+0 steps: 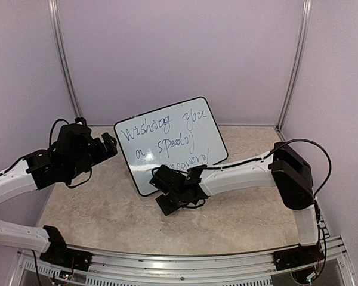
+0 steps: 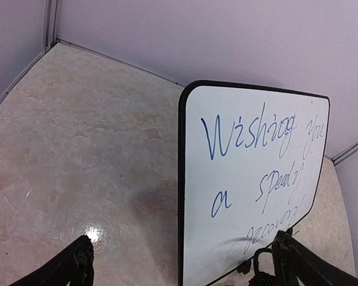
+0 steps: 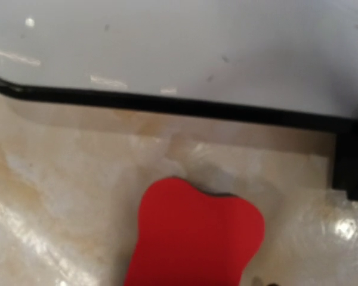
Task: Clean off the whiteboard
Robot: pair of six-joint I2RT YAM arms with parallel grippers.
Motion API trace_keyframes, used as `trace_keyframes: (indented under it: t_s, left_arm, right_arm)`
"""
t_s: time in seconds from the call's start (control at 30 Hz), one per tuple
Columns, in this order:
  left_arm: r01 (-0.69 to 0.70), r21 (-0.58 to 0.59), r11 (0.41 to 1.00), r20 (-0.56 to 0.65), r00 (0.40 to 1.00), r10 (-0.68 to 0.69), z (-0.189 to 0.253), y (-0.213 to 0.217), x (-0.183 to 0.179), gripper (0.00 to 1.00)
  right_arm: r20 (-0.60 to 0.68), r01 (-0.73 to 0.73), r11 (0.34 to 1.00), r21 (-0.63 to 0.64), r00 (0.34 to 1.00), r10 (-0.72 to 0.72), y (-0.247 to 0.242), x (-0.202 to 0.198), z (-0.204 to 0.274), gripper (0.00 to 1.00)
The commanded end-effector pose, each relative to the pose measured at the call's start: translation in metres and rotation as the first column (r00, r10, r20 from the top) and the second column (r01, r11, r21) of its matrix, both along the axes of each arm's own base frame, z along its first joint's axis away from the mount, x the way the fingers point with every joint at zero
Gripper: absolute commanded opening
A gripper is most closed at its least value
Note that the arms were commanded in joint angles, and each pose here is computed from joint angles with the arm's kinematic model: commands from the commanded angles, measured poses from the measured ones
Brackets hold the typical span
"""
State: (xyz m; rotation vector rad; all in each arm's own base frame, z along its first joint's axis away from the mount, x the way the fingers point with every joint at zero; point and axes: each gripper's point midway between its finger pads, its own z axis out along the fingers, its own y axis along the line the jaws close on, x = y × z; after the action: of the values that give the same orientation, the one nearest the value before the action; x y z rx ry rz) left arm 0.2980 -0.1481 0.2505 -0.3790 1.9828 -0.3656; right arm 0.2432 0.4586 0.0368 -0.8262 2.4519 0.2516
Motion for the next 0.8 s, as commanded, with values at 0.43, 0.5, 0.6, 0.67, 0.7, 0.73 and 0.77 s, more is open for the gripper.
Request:
trace_keyframes:
  t_s: [0.43, 0.5, 0.6, 0.67, 0.7, 0.73, 0.77]
  left_arm:
    - [-0.041, 0.037, 0.998, 0.02, 0.999, 0.04, 0.009, 0.011, 0.006, 0.99]
    - [-0.043, 0.038, 0.998, 0.023, 0.999, 0.042, 0.013, 0.012, 0.008, 0.99]
    - [-0.042, 0.037, 0.998, 0.027, 0.999, 0.041, 0.018, 0.014, 0.011, 0.99]
    - [-0.043, 0.037, 0.998, 0.034, 0.999, 0.042, 0.022, 0.016, 0.013, 0.99]
    - [-0.044, 0.036, 0.998, 0.038, 0.998, 0.043, 0.024, 0.016, 0.014, 0.99]
    - [-0.044, 0.036, 0.998, 0.041, 0.998, 0.043, 0.026, 0.016, 0.014, 0.99]
    - [-0.044, 0.036, 0.998, 0.043, 0.998, 0.042, 0.026, 0.016, 0.014, 0.99]
  right_arm:
    - [0.002, 0.038, 0.999, -0.008, 0.999, -0.038, 0.0, 0.01, -0.01, 0.43]
    - [0.003, 0.036, 0.999, -0.012, 0.999, -0.036, -0.001, 0.011, -0.011, 0.42]
    - [0.007, 0.043, 0.999, -0.021, 0.999, -0.043, -0.003, 0.013, -0.013, 0.45]
    - [0.006, 0.044, 0.999, -0.02, 0.999, -0.044, -0.003, 0.014, -0.013, 0.47]
    - [0.007, 0.046, 0.999, -0.019, 0.999, -0.046, -0.003, 0.014, -0.013, 0.47]
    - [0.008, 0.045, 0.999, -0.015, 0.999, -0.045, -0.003, 0.014, -0.012, 0.46]
    - [0.009, 0.043, 0.999, -0.015, 0.999, -0.043, -0.003, 0.014, -0.012, 0.46]
